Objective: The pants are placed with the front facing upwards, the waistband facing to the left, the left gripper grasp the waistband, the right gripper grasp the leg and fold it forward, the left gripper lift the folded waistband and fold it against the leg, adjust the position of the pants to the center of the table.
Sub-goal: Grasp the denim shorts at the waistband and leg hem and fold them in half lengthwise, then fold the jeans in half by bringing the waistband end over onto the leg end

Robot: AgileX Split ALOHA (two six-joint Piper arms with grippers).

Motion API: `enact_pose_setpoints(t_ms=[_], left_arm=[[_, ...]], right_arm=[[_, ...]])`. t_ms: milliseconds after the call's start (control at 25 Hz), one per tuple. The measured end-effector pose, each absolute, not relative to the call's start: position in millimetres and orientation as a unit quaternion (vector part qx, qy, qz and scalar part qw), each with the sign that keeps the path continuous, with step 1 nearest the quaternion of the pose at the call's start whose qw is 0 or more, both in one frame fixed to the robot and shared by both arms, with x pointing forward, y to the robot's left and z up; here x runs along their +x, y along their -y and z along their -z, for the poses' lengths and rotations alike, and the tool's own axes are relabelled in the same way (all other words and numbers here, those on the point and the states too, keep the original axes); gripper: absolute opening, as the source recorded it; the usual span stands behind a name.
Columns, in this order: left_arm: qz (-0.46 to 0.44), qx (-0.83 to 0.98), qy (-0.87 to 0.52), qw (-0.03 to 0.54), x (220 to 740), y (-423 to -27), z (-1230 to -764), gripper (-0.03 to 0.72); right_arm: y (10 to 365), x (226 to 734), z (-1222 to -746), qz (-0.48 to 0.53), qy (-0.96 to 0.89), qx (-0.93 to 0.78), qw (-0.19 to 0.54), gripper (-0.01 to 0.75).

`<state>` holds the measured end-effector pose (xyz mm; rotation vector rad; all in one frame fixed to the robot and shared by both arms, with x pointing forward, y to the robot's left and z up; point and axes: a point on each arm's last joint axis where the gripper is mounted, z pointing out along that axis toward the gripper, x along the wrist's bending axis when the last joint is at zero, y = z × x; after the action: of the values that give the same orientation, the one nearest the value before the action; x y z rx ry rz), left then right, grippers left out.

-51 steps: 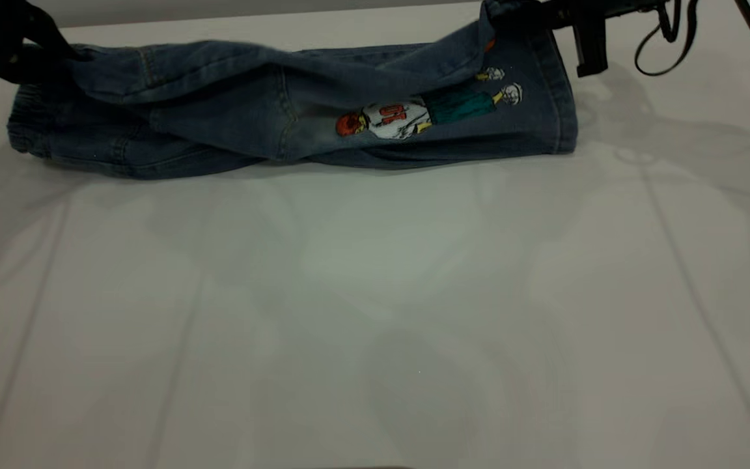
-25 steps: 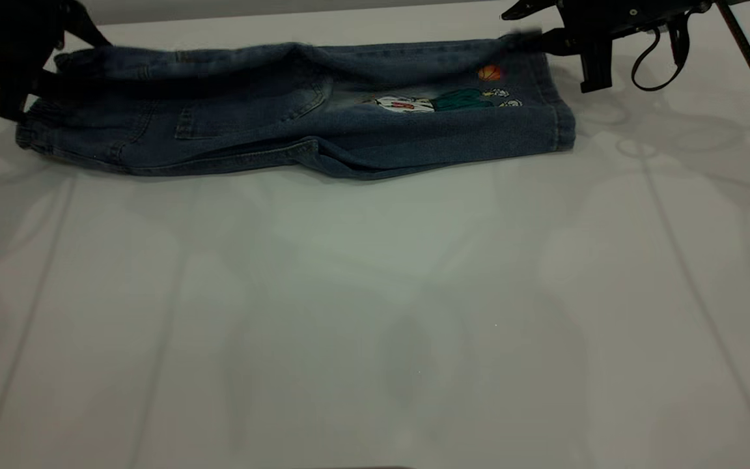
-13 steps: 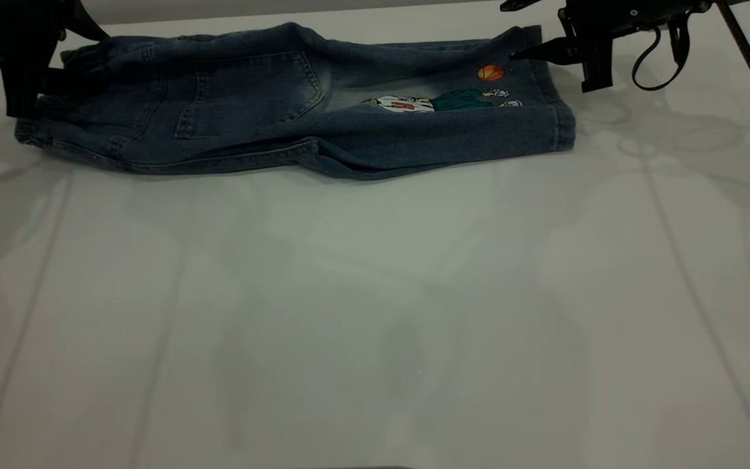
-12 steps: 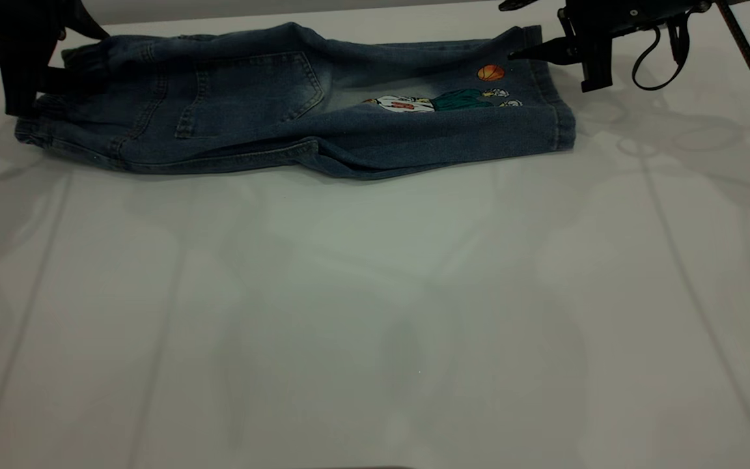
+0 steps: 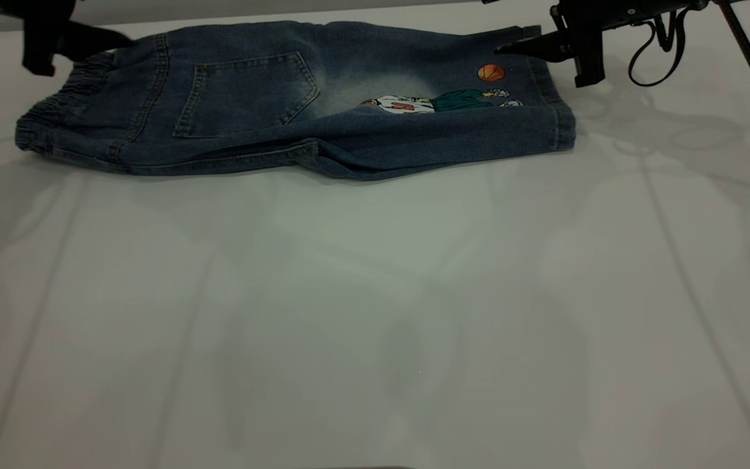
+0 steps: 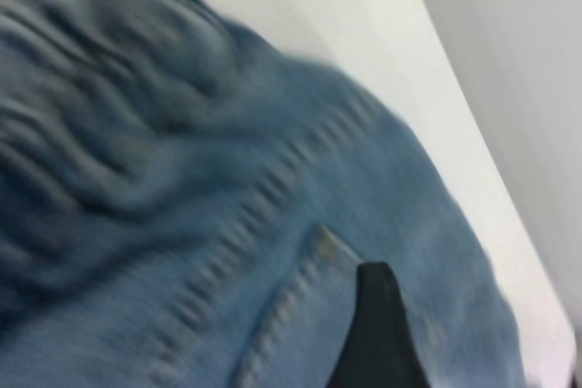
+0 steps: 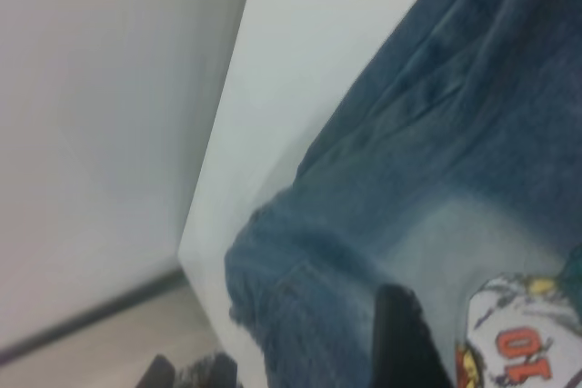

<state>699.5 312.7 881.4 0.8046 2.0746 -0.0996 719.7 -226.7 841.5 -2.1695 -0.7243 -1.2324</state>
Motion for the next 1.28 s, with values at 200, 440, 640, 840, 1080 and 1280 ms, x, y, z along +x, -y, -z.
enact_pose_setpoints(t_ms=[200,440,640,840,1080,1280], left_arm=[[0.047,0.461,-0.776,0.427,690,-302,-891,0.483],[0.029,0.577,-0.745,0.333,668,-314,-913,0.484],[0.018,0.591,-0.77,0.238,649,-344,-927,0.49],[0.008,0.563,-0.797,0.219,644,-371,-926,0.519],[0.017,0.542,-0.815,0.202,643,-383,-908,0.555],[0.017,0.53,-0.826,0.194,646,-386,-884,0.568]], right_arm=[[221,716,-848,0.491,0.349,-0.751,0.271,0.371],[218,714,-851,0.508,0.385,-0.722,0.27,0.43],[218,714,-851,0.51,0.391,-0.718,0.266,0.435],[218,714,-851,0.512,0.397,-0.716,0.263,0.435],[218,714,-851,0.511,0.397,-0.716,0.263,0.435],[218,714,-851,0.511,0.397,-0.715,0.263,0.435]])
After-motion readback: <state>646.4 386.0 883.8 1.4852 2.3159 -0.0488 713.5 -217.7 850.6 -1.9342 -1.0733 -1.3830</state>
